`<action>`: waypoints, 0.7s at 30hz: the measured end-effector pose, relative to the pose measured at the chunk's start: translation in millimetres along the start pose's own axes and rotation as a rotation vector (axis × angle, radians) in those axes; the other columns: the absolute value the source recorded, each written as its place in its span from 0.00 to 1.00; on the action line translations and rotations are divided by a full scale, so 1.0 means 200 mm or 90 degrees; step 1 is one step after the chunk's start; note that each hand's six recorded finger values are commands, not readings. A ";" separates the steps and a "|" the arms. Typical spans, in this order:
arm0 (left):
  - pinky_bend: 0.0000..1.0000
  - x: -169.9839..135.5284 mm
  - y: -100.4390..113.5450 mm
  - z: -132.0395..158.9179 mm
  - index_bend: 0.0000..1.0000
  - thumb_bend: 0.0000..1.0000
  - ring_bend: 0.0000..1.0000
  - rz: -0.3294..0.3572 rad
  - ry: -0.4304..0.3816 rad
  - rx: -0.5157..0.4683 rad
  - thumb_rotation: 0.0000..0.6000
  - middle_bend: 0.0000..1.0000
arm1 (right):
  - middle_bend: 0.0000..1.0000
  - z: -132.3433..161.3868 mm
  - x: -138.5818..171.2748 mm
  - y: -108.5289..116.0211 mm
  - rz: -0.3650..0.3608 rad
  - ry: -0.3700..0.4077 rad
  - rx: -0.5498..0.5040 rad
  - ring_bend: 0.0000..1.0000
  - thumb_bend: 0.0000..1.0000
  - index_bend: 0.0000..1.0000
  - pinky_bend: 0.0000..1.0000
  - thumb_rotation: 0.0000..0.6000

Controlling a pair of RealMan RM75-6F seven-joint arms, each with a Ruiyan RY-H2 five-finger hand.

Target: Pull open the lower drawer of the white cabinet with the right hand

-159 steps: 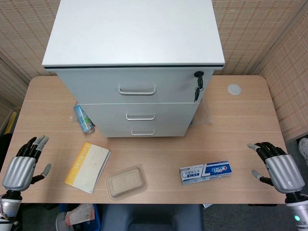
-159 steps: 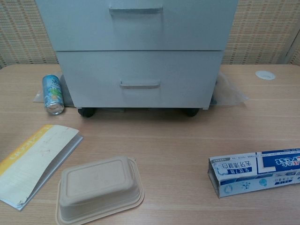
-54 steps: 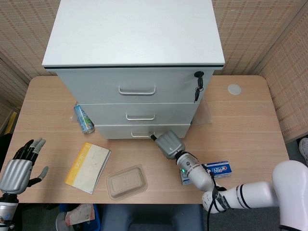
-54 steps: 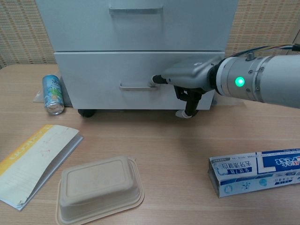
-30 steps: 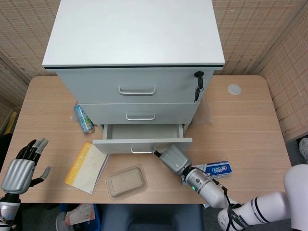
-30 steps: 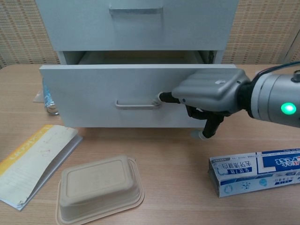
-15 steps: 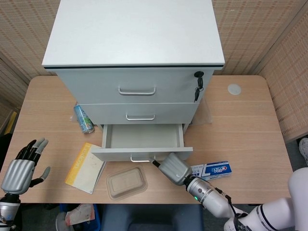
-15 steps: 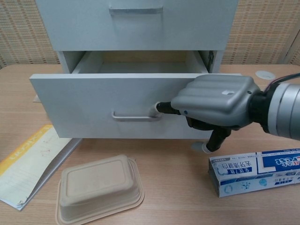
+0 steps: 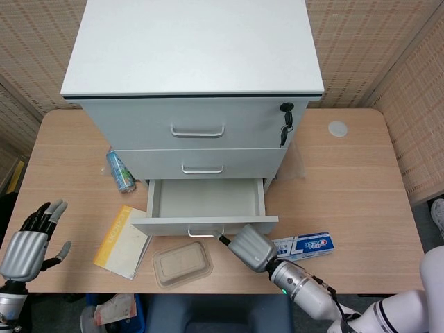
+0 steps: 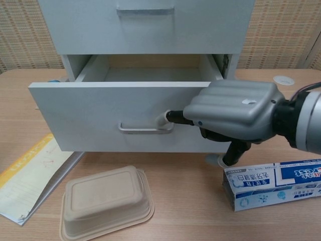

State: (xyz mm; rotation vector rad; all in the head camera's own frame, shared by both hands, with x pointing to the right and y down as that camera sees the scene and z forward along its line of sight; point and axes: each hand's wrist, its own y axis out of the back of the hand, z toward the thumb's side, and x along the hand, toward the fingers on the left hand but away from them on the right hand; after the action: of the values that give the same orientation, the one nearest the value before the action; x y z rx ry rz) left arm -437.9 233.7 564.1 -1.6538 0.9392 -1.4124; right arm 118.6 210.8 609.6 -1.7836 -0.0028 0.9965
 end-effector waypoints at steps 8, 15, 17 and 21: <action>0.16 -0.01 0.01 0.00 0.05 0.35 0.06 0.002 0.000 0.000 1.00 0.08 | 0.91 0.01 0.00 -0.02 0.013 0.005 0.003 0.95 0.30 0.10 0.76 1.00; 0.16 -0.01 0.01 0.01 0.05 0.35 0.06 0.003 -0.001 0.001 1.00 0.08 | 0.91 0.06 0.04 -0.03 0.019 0.028 0.002 0.95 0.30 0.10 0.76 1.00; 0.16 -0.01 0.01 0.01 0.05 0.35 0.06 0.004 -0.001 0.000 1.00 0.08 | 0.91 0.07 0.06 -0.02 0.020 0.035 0.004 0.95 0.30 0.10 0.76 1.00; 0.16 -0.01 0.02 0.01 0.05 0.35 0.06 0.006 -0.002 0.000 1.00 0.08 | 0.91 0.11 0.10 -0.01 0.015 0.053 0.009 0.95 0.30 0.10 0.76 1.00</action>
State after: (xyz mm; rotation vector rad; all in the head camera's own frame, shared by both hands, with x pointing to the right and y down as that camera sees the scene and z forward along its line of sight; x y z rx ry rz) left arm -436.8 234.9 559.9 -1.6495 0.9426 -1.4033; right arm 119.7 237.4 596.9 -1.8142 0.0768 0.9362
